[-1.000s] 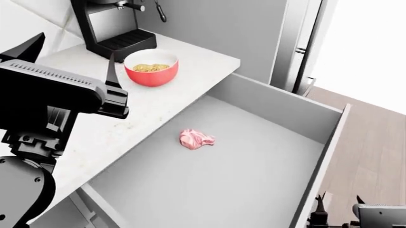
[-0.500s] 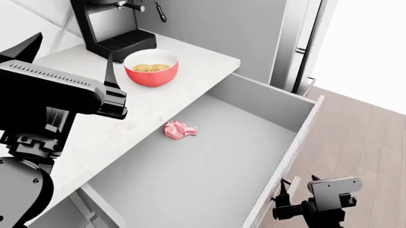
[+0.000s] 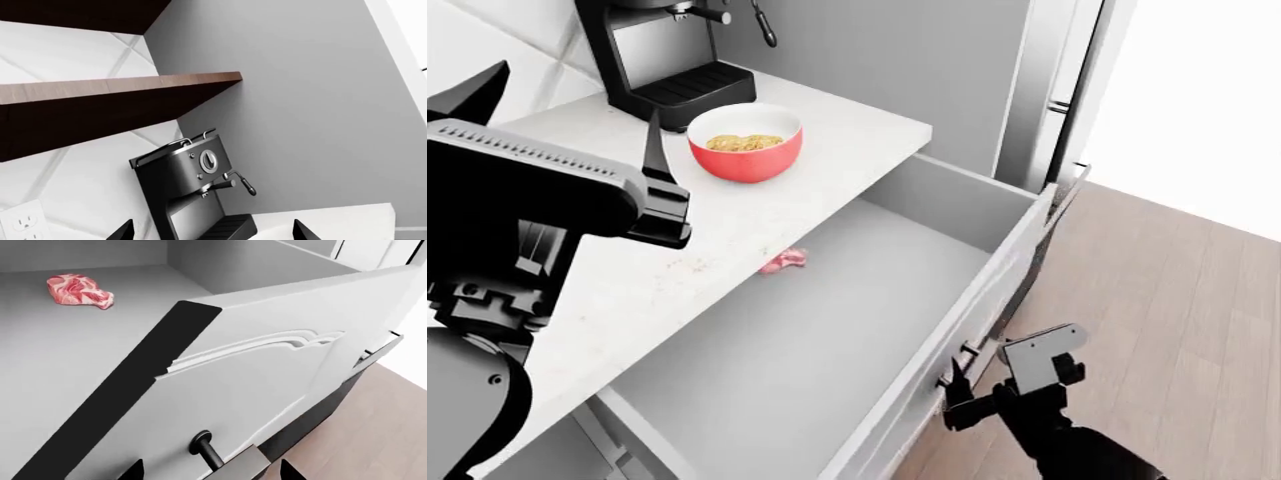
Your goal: Place the bar in the bowl and close the drawer.
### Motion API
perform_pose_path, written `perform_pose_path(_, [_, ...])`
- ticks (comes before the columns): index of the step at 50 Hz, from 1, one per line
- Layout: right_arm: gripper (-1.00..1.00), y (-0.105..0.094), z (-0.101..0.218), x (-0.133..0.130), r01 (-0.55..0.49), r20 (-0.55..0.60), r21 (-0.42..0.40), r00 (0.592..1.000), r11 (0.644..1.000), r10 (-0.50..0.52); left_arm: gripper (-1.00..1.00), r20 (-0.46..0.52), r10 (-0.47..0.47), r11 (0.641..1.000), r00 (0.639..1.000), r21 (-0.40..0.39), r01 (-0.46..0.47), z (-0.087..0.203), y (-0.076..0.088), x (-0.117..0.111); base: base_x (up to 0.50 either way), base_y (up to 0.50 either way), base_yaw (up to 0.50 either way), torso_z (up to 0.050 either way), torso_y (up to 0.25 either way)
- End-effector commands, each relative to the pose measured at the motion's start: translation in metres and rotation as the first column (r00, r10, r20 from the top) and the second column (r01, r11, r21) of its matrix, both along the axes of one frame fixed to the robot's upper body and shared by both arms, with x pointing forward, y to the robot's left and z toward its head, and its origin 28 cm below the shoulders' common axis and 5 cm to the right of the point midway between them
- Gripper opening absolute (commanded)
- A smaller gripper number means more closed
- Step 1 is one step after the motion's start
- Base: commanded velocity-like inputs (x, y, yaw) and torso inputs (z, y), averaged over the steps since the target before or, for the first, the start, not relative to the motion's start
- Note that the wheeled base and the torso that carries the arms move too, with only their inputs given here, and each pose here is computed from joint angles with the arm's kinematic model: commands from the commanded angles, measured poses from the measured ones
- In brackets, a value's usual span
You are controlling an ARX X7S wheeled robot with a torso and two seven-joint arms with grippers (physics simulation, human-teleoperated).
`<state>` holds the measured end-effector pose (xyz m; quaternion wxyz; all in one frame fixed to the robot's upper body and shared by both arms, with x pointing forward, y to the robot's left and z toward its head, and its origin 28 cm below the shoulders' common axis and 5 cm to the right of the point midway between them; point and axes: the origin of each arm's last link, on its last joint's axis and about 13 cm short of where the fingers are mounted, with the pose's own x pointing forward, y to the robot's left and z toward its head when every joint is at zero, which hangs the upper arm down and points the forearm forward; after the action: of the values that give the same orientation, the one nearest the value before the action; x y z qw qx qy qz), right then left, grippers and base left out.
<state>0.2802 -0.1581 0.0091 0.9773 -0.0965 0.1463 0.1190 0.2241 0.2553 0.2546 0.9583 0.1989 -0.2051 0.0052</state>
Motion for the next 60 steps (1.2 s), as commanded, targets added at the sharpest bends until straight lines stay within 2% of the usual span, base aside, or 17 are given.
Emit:
perform_pose_path(1, [1.0, 0.02, -0.014, 0.019, -0.116, -0.073, -0.006, 0.991, 0.993, 0.116, 1.0, -0.001, 0.005, 1.0, 1.0, 0.006, -0.005, 0.001, 0.0, 0.0, 0.0, 0.0, 0.0, -0.01, 0.0])
perform_pose_path(17, [1.0, 0.053, -0.015, 0.057, -0.234, -0.034, 0.018, 0.972, 0.972, 0.234, 1.0, 0.001, 0.002, 1.0, 1.0, 0.004, -0.002, 0.002, -0.001, -0.003, 0.0, 0.0, 0.0, -0.001, 0.0])
perform_pose_path(43, [1.0, 0.091, 0.015, 0.081, -0.341, 0.004, 0.025, 0.94, 0.94, 0.341, 1.0, -0.005, -0.011, 1.0, 1.0, -0.003, 0.011, -0.001, -0.004, -0.001, 0.0, 0.0, 0.0, 0.0, 0.0])
perform_pose_path(47, [1.0, 0.087, 0.018, 0.083, -0.295, 0.027, 0.02, 0.955, 0.955, 0.295, 1.0, -0.006, -0.013, 1.0, 1.0, -0.003, 0.013, -0.001, -0.004, -0.001, 0.0, 0.0, 0.0, 0.0, 0.0])
perform_pose_path(51, [1.0, 0.073, 0.016, 0.081, -0.225, 0.05, 0.019, 0.973, 0.974, 0.224, 1.0, -0.007, -0.015, 1.0, 1.0, -0.006, 0.015, -0.002, -0.004, -0.001, 0.0, 0.0, 0.0, 0.0, 0.0])
perform_pose_path(53, [1.0, 0.06, 0.014, 0.068, -0.178, 0.039, 0.008, 0.983, 0.984, 0.178, 1.0, -0.007, -0.017, 1.0, 1.0, -0.007, 0.017, -0.003, -0.004, -0.001, 0.0, 0.0, 0.0, 0.0, 0.0])
perform_pose_path(60, [1.0, 0.04, 0.03, 0.035, -0.106, 0.088, 0.023, 0.991, 0.994, 0.103, 1.0, -0.008, -0.028, 1.0, 1.0, -0.015, 0.027, -0.006, -0.008, 0.004, 0.0, 0.0, 0.0, 0.0, 0.0])
